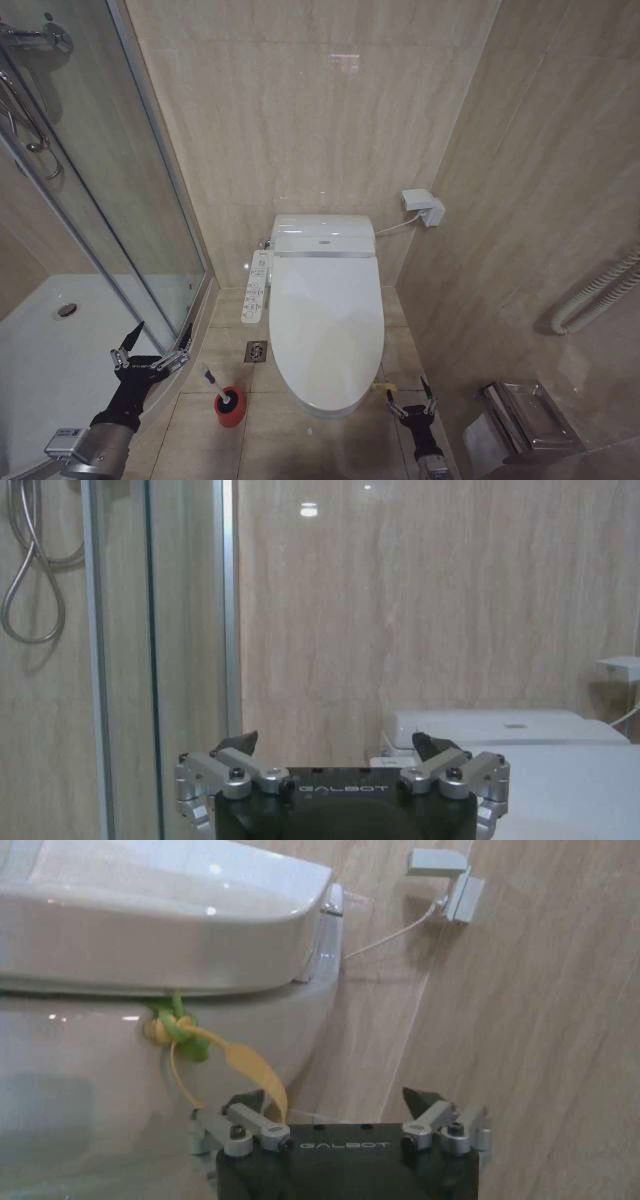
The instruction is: Open the toilet lid, clean the toilet bowl with a toilet brush, close the toilet lid, and flush.
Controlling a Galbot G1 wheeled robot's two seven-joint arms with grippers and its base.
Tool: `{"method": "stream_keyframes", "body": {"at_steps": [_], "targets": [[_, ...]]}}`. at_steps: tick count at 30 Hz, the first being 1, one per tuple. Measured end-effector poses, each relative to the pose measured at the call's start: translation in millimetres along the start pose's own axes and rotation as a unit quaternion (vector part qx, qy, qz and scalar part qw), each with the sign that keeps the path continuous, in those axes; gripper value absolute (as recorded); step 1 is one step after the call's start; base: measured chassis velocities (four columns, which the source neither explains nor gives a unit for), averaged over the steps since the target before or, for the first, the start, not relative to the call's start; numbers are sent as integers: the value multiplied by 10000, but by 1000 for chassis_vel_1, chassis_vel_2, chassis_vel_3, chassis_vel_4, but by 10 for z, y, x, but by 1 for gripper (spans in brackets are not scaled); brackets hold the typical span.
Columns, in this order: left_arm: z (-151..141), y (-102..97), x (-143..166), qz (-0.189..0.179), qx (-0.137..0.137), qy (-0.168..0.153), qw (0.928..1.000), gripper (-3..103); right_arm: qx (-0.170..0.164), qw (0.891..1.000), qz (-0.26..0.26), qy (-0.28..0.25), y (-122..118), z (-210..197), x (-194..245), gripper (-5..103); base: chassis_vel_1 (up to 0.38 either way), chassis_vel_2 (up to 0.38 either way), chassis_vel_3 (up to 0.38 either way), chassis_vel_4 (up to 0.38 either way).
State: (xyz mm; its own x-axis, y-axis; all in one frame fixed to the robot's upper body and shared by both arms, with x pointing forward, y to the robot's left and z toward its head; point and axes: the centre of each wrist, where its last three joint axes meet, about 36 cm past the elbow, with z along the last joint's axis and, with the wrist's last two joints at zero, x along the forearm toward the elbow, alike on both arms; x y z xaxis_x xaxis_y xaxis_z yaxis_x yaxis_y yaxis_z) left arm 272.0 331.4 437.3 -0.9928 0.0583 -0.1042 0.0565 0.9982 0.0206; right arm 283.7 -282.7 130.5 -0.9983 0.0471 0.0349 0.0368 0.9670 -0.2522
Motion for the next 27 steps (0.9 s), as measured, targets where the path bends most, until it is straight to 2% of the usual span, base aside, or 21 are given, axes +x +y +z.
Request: {"method": "stream_keyframes", "body": {"at_steps": [6,7,14,15,21,22,27], "targets": [[0,0,0,0,0,0,10000,100,-13,10000,-31,13,44,7,39,91,0,0,0,0],[0,0,0,0,0,0,10000,100,-12,10000,-32,7,45,5,38,65,0,0,0,0],[0,0,0,0,0,0,10000,100,-32,10000,-40,-45,74,-9,19,65,0,0,0,0],[0,0,0,0,0,0,10000,100,-40,10000,-40,-54,87,-14,18,38,0,0,0,0],[0,0,0,0,0,0,10000,100,-33,9999,32,-98,104,-35,20,38,0,0,0,0],[0,0,0,0,0,0,10000,100,-27,9999,36,-109,100,-35,32,10,0,0,0,0],[0,0,0,0,0,0,10000,100,-30,9998,73,-181,65,-69,58,10,0,0,0,0]]}}
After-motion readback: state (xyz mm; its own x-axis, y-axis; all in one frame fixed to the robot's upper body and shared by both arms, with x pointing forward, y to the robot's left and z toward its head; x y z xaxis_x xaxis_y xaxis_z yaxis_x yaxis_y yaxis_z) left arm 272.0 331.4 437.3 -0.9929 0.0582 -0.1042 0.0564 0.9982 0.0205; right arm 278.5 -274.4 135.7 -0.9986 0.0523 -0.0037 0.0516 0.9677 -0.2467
